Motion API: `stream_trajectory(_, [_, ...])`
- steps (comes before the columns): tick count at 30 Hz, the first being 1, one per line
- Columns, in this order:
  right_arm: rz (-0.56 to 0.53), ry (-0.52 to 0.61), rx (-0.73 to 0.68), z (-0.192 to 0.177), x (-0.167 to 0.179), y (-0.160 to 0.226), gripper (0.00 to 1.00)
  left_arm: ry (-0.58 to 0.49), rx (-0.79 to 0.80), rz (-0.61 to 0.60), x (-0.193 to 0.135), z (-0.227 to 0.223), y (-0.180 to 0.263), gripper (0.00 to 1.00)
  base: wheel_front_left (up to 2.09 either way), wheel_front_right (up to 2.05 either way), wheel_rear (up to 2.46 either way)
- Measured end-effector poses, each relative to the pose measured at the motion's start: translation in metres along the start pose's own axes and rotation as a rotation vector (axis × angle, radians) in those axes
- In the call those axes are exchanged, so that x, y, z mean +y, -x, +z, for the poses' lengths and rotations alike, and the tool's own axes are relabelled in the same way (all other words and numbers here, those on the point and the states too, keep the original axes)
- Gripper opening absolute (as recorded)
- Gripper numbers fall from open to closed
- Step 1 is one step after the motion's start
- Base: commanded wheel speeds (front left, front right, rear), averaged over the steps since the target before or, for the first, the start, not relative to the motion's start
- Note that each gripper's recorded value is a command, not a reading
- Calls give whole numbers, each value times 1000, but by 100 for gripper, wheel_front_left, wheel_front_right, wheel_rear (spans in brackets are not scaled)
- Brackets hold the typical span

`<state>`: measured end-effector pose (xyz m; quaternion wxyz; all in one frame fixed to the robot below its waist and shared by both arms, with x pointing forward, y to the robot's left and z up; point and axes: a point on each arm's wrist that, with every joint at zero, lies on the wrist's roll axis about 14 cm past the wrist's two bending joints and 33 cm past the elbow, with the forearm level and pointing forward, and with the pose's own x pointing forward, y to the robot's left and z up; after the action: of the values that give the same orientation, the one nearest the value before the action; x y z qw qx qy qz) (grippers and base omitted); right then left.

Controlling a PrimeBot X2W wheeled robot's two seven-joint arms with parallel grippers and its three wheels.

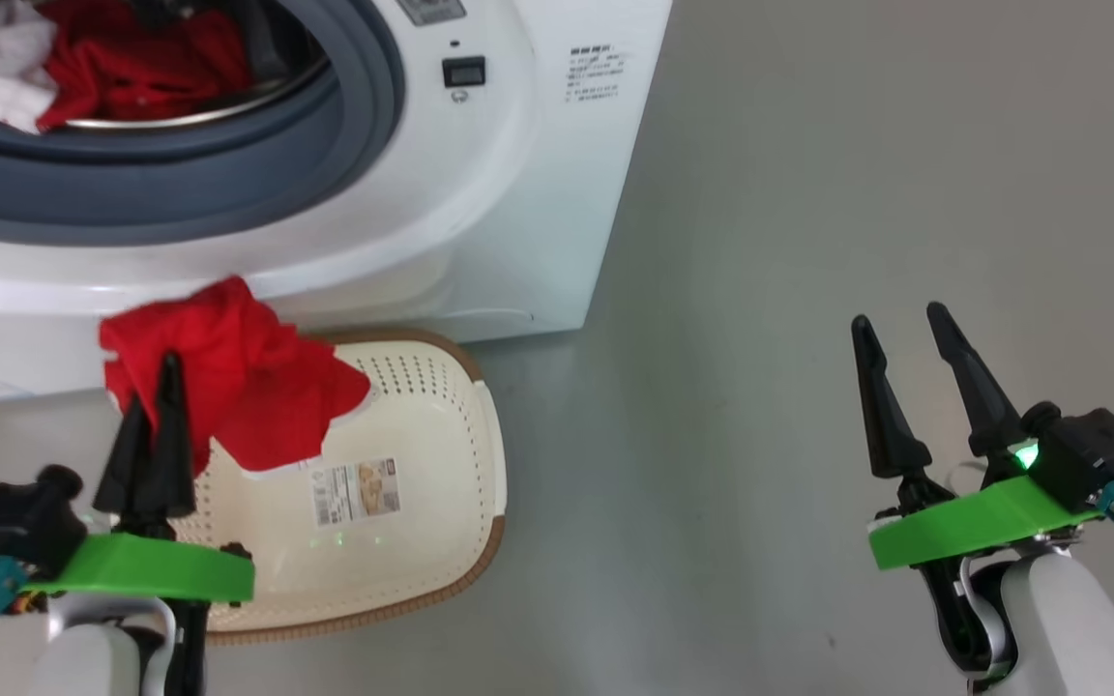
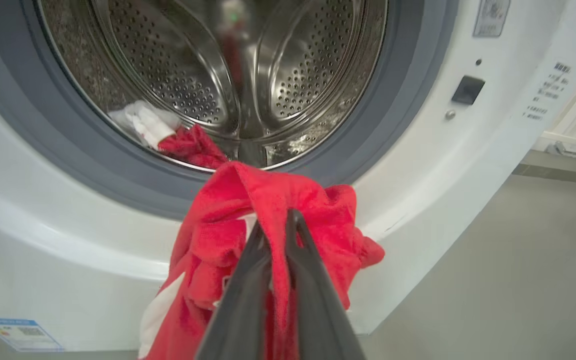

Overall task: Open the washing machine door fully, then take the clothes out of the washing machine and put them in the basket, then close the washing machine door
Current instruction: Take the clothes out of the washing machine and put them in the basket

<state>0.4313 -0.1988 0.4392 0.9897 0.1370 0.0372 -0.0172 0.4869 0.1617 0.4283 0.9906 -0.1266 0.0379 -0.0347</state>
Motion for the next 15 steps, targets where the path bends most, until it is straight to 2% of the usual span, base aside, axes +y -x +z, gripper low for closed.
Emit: stream_trajectory(15, [-10,-19,75,-39,-8,-30,100,-42,434,5,22,-148,-6,0,0,0,0])
